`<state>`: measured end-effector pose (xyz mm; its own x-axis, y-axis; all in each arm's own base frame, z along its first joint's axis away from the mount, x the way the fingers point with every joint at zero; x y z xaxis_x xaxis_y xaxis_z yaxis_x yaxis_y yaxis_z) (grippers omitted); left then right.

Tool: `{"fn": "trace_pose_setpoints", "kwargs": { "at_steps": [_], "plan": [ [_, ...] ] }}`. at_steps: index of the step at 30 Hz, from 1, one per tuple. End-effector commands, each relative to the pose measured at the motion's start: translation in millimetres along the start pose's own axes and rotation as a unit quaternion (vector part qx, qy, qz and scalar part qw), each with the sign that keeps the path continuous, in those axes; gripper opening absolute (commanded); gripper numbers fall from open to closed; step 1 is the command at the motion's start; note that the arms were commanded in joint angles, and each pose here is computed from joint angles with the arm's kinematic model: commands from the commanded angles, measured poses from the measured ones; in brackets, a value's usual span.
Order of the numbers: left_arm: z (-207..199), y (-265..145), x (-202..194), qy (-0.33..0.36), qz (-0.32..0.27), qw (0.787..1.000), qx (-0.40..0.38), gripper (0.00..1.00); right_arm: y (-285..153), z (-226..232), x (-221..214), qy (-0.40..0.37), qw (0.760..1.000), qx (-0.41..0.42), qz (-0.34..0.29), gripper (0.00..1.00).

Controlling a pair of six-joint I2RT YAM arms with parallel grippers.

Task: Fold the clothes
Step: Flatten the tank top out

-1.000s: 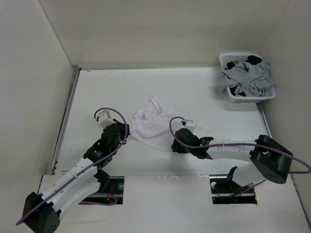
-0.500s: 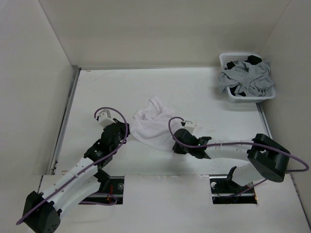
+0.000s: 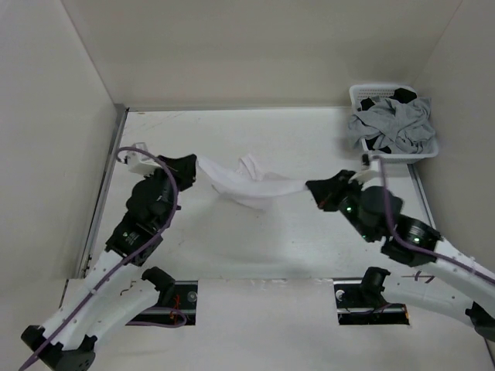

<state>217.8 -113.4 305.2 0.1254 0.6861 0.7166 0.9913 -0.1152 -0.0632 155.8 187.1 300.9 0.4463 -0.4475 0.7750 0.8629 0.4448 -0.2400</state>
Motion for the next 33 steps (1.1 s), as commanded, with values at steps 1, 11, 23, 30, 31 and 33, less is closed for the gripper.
{"fn": "trace_pose_setpoints", "kwargs": {
  "at_steps": [1, 11, 23, 30, 31, 33],
  "plan": [
    [-52, -27, 83, -0.034, -0.108, 0.991, -0.068, 0.01, -41, 9, 76, -0.051, 0.993, -0.006, -0.107, 0.04],
    [-135, -85, 210, -0.065, -0.259, 0.948, -0.174, 0.01, -124, 88, 235, -0.084, 0.954, 0.054, -0.281, 0.04],
    [-142, -22, 201, 0.024, -0.271, 0.958, -0.090, 0.01, -49, 123, 261, -0.145, 0.944, 0.047, -0.292, 0.04],
    [-84, 88, 160, 0.043, -0.200, 0.979, -0.015, 0.01, 83, 66, 250, -0.116, 0.974, 0.032, -0.190, 0.04],
    [-78, 106, 161, 0.039, -0.185, 0.982, -0.012, 0.01, 96, 61, 255, -0.114, 0.975, 0.027, -0.188, 0.04],
    [-73, 139, 168, 0.029, -0.159, 0.987, -0.008, 0.01, 118, 52, 271, -0.113, 0.975, 0.017, -0.189, 0.04]
  ]
}}
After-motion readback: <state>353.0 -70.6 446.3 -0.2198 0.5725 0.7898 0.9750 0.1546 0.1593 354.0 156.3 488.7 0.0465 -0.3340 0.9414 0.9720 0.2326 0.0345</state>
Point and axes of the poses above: each gripper's point midway between its finger pads, its own y axis out along the fingers, its own z axis along the line the jaws close on, x = y × z, the point moved 6 cm from there along -y, back along the fingers
